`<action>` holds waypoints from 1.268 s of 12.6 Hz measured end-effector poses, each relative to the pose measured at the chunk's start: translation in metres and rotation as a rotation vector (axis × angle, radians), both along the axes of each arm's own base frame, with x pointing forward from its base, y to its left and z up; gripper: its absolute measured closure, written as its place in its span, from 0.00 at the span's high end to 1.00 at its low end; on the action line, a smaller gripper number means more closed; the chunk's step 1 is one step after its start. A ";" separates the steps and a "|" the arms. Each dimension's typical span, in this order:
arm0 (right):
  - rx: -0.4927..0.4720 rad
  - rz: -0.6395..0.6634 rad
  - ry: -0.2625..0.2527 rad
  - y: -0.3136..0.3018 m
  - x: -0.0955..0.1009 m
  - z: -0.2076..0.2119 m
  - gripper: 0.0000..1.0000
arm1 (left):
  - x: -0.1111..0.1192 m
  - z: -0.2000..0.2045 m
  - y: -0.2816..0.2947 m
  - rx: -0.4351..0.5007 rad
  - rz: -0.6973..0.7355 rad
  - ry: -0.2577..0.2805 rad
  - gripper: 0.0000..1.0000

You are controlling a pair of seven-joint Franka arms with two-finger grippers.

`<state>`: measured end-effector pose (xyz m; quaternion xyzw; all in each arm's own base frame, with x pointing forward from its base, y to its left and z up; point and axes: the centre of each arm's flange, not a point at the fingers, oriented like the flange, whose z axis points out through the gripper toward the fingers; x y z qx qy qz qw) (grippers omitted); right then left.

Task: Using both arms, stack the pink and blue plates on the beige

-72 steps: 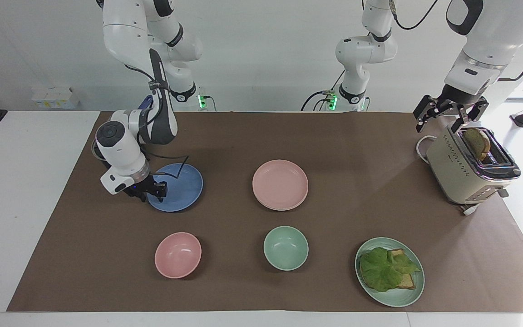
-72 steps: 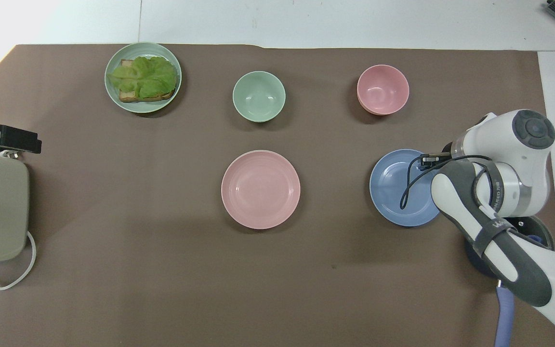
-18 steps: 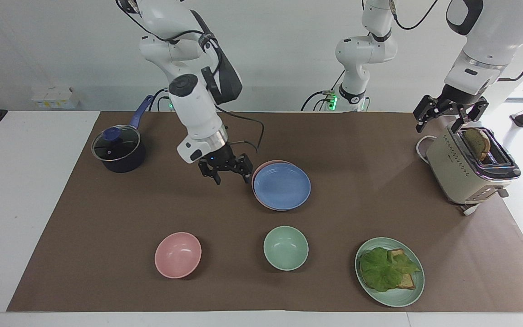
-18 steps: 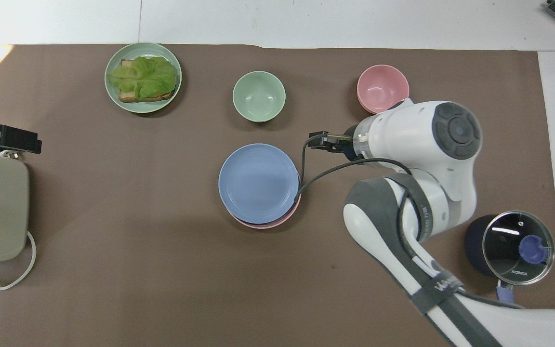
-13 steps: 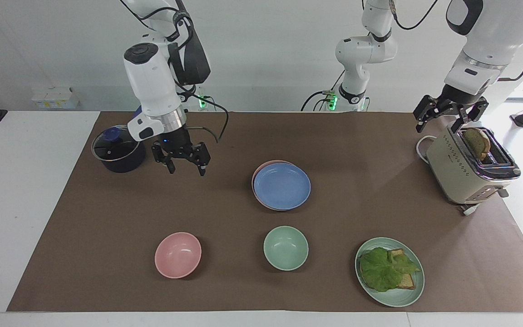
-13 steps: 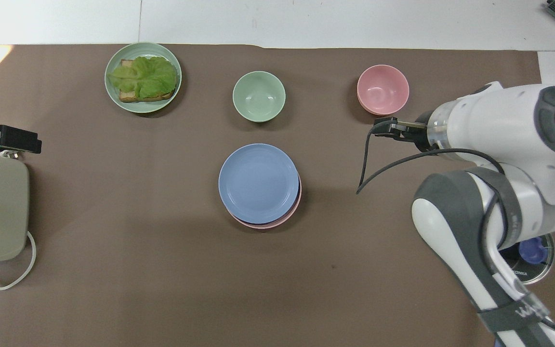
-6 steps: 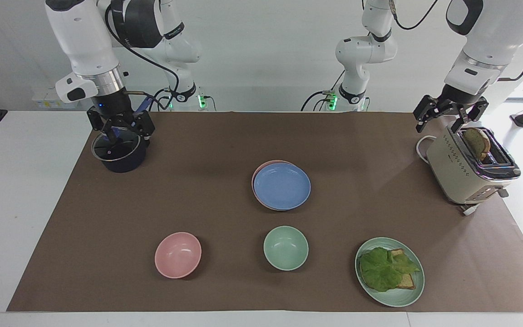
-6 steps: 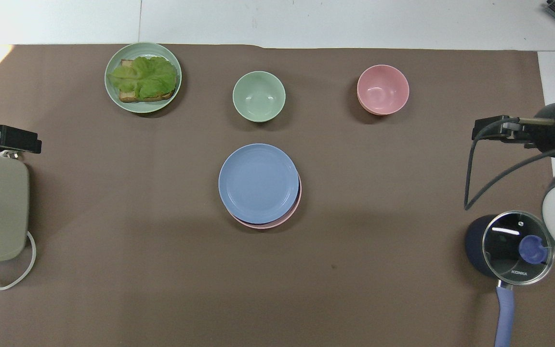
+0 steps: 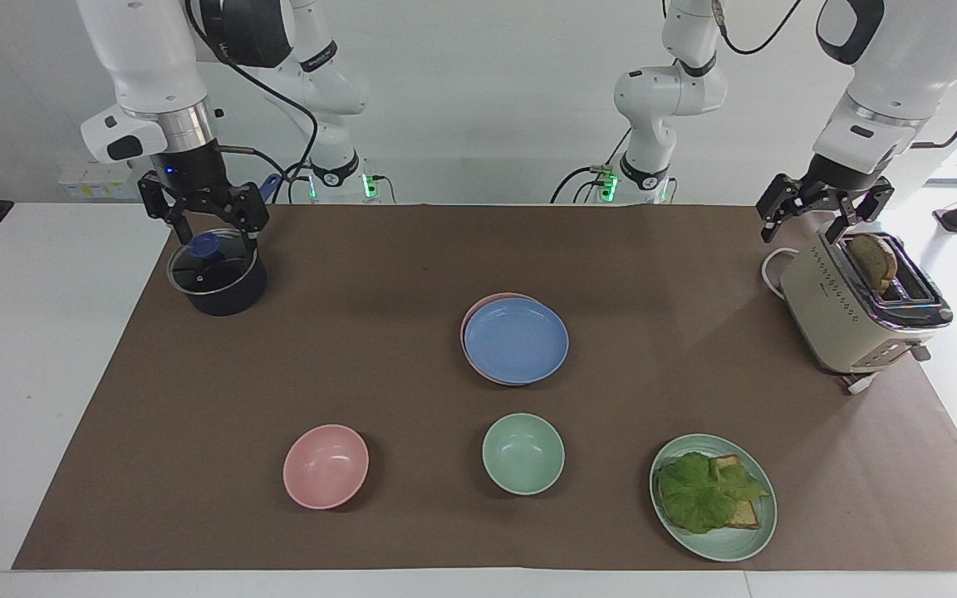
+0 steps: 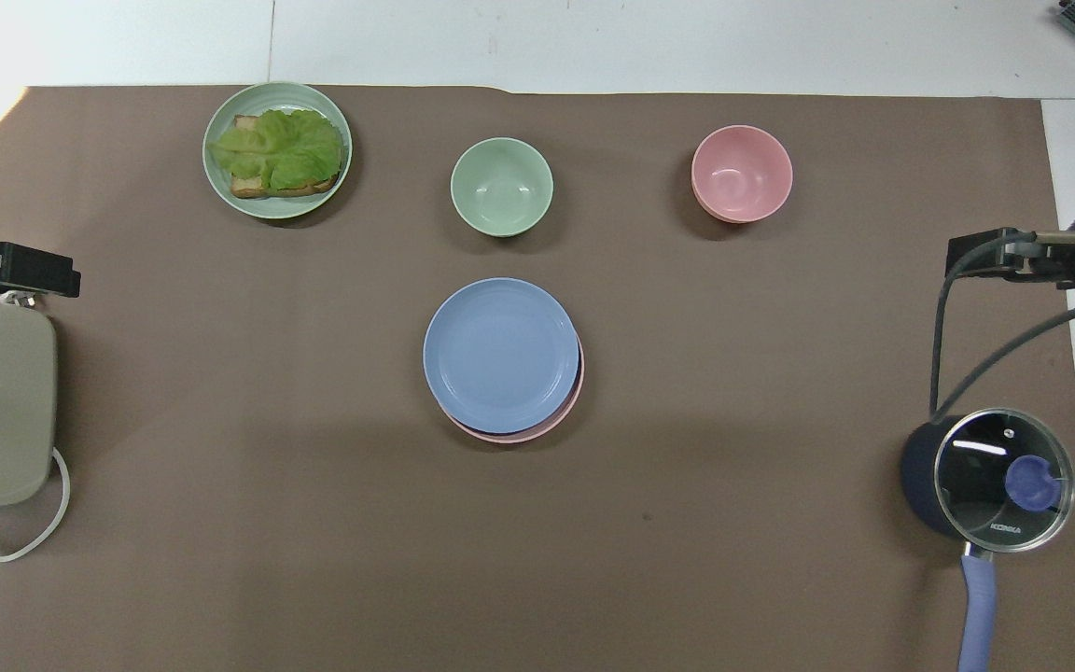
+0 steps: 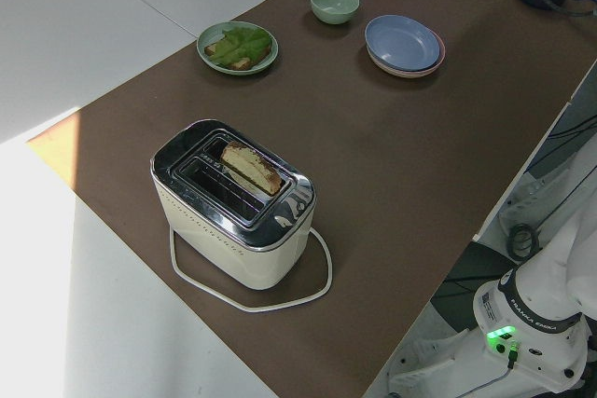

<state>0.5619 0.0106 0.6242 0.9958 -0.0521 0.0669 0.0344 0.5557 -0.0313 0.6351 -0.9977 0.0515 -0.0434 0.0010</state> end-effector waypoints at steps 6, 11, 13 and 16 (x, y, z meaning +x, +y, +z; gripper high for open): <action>0.033 0.040 0.066 0.010 -0.005 0.005 1.00 | 0.000 0.000 0.000 0.000 0.000 0.000 1.00; 0.035 0.042 0.073 0.012 -0.006 0.005 1.00 | 0.000 0.000 0.000 0.000 0.000 0.000 1.00; 0.036 0.041 0.073 0.011 -0.006 0.005 1.00 | 0.000 0.000 0.000 0.000 0.000 0.000 1.00; 0.039 0.036 0.074 0.008 -0.006 0.005 1.00 | 0.000 0.000 0.000 0.000 0.000 0.000 1.00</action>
